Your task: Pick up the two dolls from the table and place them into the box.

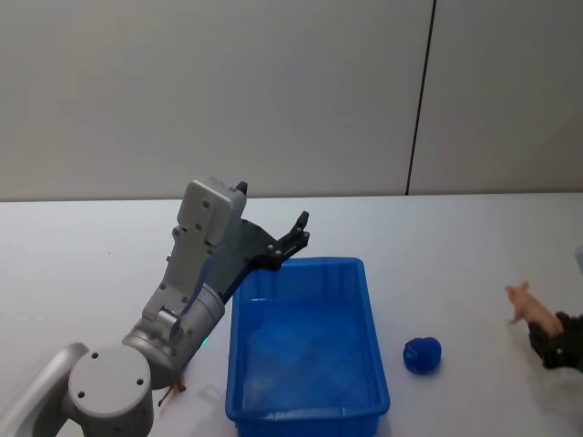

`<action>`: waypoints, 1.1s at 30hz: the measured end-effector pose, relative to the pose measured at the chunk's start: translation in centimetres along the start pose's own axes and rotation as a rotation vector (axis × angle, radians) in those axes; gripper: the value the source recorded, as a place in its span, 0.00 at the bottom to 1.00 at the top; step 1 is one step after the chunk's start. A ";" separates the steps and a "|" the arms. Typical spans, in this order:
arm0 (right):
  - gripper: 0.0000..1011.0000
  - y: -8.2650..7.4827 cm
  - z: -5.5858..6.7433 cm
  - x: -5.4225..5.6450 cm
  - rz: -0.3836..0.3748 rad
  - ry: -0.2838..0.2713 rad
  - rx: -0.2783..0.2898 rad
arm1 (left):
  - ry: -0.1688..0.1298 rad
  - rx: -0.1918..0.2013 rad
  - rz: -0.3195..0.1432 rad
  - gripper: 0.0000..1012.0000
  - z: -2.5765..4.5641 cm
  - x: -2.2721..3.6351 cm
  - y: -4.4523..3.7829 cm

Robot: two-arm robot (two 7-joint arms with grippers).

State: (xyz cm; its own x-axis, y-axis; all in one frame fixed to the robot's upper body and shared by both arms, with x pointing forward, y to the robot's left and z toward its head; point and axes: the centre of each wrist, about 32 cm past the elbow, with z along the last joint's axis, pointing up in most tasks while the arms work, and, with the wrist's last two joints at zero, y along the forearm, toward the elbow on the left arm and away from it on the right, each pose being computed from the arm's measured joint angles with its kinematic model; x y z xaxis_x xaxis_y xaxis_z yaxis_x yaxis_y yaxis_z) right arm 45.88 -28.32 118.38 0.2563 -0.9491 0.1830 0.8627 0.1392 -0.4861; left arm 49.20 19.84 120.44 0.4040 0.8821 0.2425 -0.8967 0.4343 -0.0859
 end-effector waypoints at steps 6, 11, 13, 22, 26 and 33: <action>0.38 -0.2 1.6 -0.2 0.029 -0.002 0.090 | 0.000 0.000 0.000 0.99 0.00 0.00 0.00; 0.38 -0.4 2.9 -0.6 0.069 -0.002 0.161 | 0.000 0.000 0.000 0.99 0.00 0.00 0.00; 0.38 -0.5 3.5 -0.8 0.092 -0.002 0.192 | 0.000 0.000 0.000 0.99 0.00 0.00 0.00; 0.38 -0.4 5.6 -1.9 0.197 -0.004 0.281 | 0.000 0.000 0.000 0.99 0.00 0.00 0.00; 0.38 -0.1 6.6 -2.8 0.265 -0.008 0.312 | 0.000 0.000 0.000 0.99 0.00 0.00 0.00; 0.38 0.7 7.8 -4.2 0.370 -0.027 0.321 | 0.000 0.000 0.000 0.99 0.00 0.00 0.00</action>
State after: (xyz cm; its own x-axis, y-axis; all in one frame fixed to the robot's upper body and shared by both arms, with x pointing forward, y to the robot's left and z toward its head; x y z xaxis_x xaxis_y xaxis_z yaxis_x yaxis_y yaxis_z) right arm 48.78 -22.00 123.96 0.5784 -0.8126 0.0724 0.8016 0.5496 -0.2353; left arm 49.20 19.84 120.44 0.4041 0.8820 0.2425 -0.8966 0.4344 -0.0859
